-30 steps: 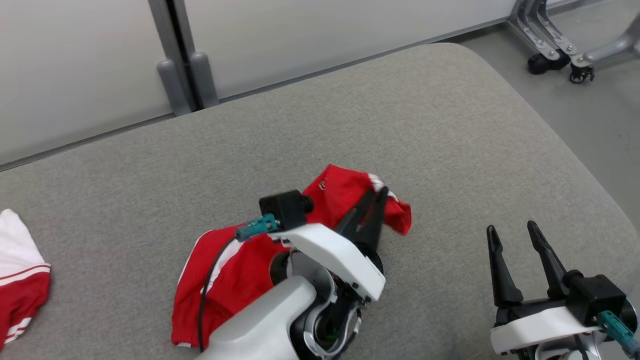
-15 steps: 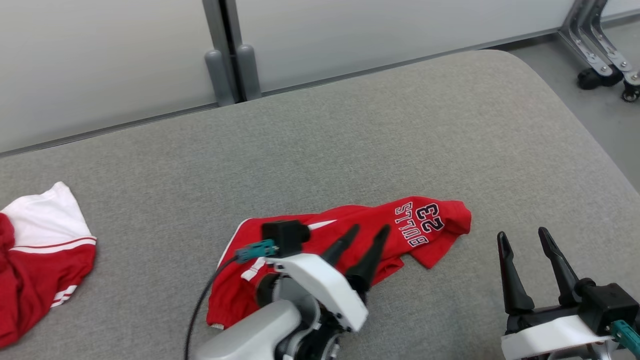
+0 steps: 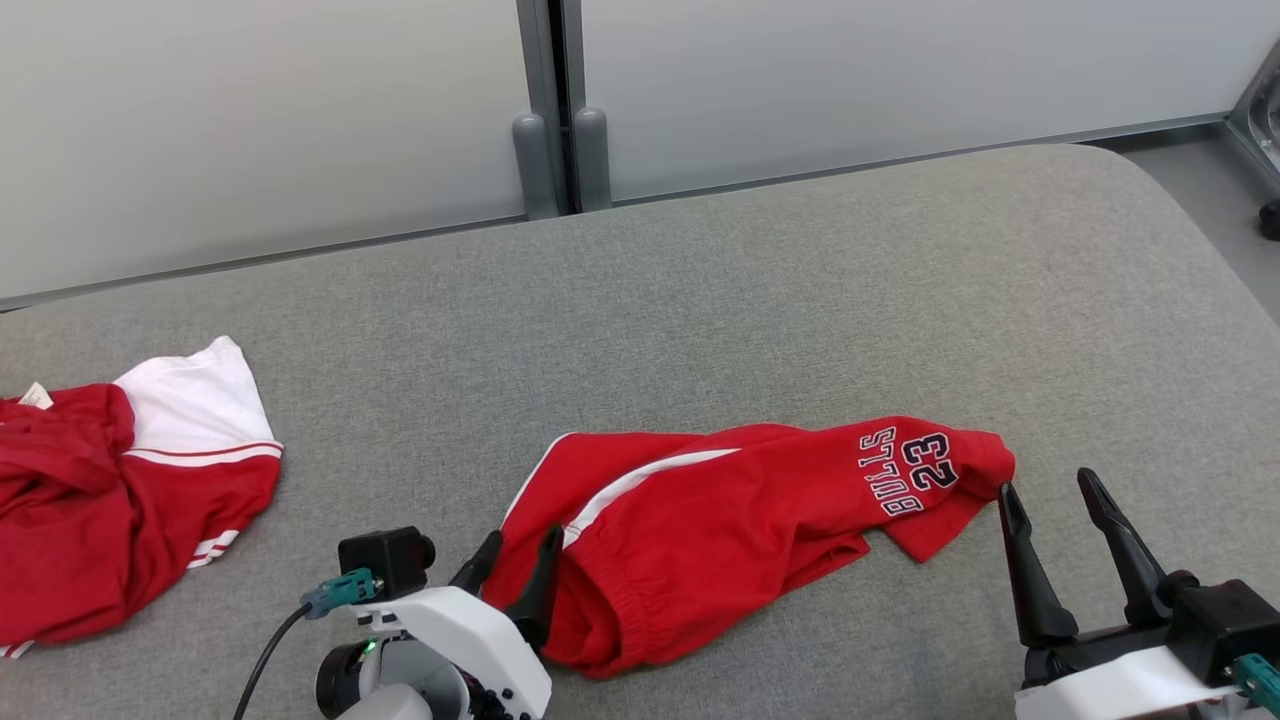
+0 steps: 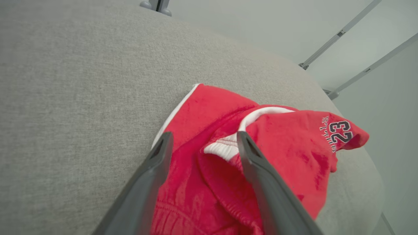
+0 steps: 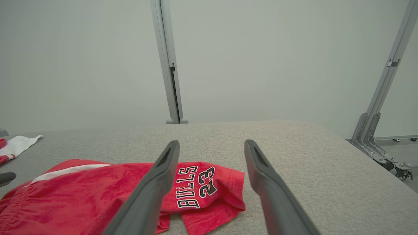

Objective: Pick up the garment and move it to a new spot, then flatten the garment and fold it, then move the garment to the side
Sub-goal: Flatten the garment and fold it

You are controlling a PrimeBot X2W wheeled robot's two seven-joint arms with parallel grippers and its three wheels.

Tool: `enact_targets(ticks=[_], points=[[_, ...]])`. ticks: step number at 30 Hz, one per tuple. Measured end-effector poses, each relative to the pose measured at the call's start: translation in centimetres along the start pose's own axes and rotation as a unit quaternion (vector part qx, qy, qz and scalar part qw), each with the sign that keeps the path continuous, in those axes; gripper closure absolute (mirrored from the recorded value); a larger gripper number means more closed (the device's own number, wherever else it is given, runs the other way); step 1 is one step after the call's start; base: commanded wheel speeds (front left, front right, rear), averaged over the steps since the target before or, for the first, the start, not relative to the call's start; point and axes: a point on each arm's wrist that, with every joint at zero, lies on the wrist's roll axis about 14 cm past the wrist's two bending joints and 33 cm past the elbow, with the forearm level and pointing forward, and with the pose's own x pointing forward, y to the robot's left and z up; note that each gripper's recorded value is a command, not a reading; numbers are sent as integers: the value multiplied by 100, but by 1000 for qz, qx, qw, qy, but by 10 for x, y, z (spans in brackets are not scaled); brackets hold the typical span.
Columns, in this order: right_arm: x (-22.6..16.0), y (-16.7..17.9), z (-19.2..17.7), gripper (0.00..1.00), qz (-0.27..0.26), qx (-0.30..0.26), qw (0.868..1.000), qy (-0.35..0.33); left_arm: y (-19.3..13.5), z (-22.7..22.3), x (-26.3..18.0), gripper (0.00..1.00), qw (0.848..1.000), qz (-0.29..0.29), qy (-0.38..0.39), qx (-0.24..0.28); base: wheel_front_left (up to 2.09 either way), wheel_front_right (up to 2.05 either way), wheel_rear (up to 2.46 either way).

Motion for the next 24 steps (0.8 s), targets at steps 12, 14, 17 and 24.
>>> enact_targets(ticks=[12,14,17,24], points=[[3,-1,-9,0,-2,-1,1000,14,-12,-30,17,0,996,-28,75,-37,0,0,0],[2,-4,-9,0,-6,-2,1000,15,-19,-32,19,9,995,-45,83,-43,0,0,0],[1,-6,-9,0,-11,-2,1000,15,-28,-37,19,62,993,-64,91,-45,0,0,0],[-3,-8,-6,0,-15,-1,1000,11,-58,-25,10,100,989,-124,70,-47,0,0,0]])
